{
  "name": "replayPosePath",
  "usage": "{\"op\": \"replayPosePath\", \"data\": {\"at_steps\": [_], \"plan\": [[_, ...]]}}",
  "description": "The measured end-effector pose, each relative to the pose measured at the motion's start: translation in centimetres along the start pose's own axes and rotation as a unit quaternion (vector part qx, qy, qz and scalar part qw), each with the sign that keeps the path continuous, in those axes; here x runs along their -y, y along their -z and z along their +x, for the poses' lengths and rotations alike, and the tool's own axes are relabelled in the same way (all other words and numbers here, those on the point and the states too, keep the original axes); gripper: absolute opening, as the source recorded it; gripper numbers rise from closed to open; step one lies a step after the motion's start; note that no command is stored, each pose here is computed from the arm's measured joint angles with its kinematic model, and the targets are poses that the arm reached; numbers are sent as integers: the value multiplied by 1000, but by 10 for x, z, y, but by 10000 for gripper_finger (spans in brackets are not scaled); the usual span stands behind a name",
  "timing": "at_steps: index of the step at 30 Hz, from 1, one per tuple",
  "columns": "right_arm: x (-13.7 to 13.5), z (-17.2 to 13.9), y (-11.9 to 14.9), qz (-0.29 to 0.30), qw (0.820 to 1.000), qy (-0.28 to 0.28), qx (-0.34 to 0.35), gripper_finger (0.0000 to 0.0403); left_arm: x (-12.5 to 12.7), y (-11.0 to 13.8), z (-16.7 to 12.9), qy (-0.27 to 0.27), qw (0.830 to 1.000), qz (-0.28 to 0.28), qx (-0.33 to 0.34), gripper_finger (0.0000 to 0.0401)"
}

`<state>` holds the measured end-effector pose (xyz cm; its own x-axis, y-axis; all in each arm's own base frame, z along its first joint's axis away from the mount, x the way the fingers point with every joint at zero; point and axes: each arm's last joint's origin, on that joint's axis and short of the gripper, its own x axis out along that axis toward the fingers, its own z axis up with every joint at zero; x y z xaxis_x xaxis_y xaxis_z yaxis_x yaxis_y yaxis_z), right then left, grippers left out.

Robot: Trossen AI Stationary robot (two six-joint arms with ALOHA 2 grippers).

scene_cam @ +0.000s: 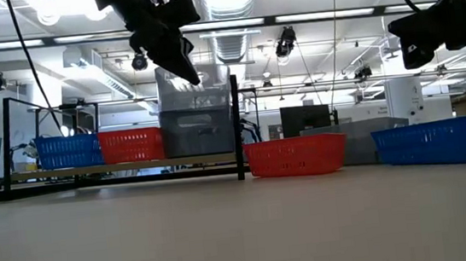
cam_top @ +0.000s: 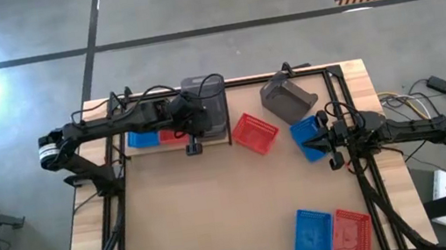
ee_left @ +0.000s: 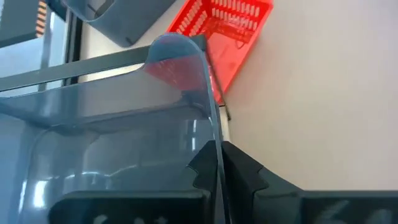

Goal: Stack baskets on shelf by color
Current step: Stack the bottom black bin on the black bin on the shelf, then stack the top red bin on the red bin on the shelf

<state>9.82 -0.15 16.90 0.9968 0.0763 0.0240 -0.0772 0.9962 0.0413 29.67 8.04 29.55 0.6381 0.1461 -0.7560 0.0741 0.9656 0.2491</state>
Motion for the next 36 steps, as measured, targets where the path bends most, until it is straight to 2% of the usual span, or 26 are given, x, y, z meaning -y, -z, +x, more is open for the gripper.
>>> {"op": "replayPosePath", "data": {"at_steps": [3,12,16,20,24,28,30,34,36], "plan": [[0,0,0,0,1000,0,0,9,0,0,1,9,1000,-6,6,20],[0,0,0,0,1000,0,0,9,1,2,6,2,1000,-12,22,108],[0,0,0,0,1000,0,0,9,-2,-3,-11,-23,999,-13,39,126],[0,0,0,0,1000,0,0,9,7,-10,-37,-49,995,-40,73,127],[0,0,0,0,1000,0,0,9,35,-9,-46,-24,993,-45,111,127],[0,0,0,0,1000,0,0,9,76,1,-29,-8,981,-30,192,127],[0,0,0,0,1000,0,0,9,96,8,-17,-2,968,-26,248,127],[0,0,0,0,1000,0,0,9,131,26,5,1,929,-27,368,127],[0,0,0,0,1000,0,0,9,145,37,16,3,915,-43,401,128]]}}
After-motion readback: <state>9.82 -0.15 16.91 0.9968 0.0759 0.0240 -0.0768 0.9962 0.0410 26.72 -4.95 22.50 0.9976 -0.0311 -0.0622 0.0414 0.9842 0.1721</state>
